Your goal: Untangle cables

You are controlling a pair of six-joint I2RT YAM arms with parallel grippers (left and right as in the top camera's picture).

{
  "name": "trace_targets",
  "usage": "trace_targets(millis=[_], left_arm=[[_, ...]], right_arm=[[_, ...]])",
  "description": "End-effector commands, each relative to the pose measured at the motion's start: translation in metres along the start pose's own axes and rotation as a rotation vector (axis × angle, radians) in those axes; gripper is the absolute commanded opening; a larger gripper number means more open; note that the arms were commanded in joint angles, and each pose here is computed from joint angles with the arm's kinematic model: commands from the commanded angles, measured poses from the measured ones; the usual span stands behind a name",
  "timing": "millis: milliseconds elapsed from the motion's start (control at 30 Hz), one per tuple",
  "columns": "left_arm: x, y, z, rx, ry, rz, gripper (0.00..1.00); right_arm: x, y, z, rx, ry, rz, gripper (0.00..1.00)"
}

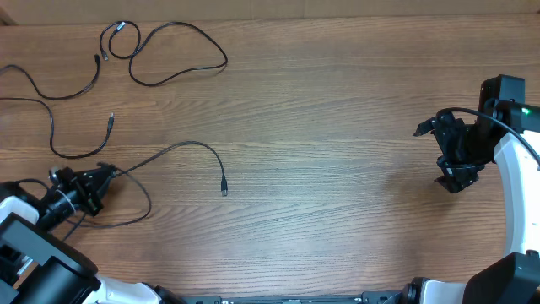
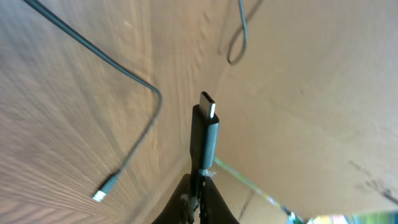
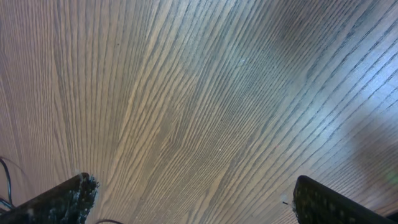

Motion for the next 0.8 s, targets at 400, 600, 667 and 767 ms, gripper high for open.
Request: trace_targets(millis=[400,600,667,767], left_arm=[[-0.053,-0.001,-0.078,0.348,0.158,-0.272,0.04],[-0.045,-0.026,-0.091,0.227,0.108,-0.054,0.04],[-0.045,-0.05,-0.095,0.082,0.163,-0.108,0.04],[-0.042,-0.073,-0.097,-0.015,0.187,-0.014,0.04]], right_arm=[[0.002,0.001,0.004,0.007,-0.018,-0.005,1.0],[0.002,0.001,0.004,0.007,-0.018,-0.005,1.0],[0.002,0.001,0.004,0.007,-0.018,-0.005,1.0],[0.002,0.001,0.004,0.007,-0.018,-0.005,1.0]])
Point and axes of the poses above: each gripper's point midway between its finger pads, its own z axis back along the fingers, its own y axis along the line the jaws close on, x = y × z, the point moved 5 cm from there along z, back along the fingers, and after that the axes turned 7 degrees about -z, right-handed, at the moved point
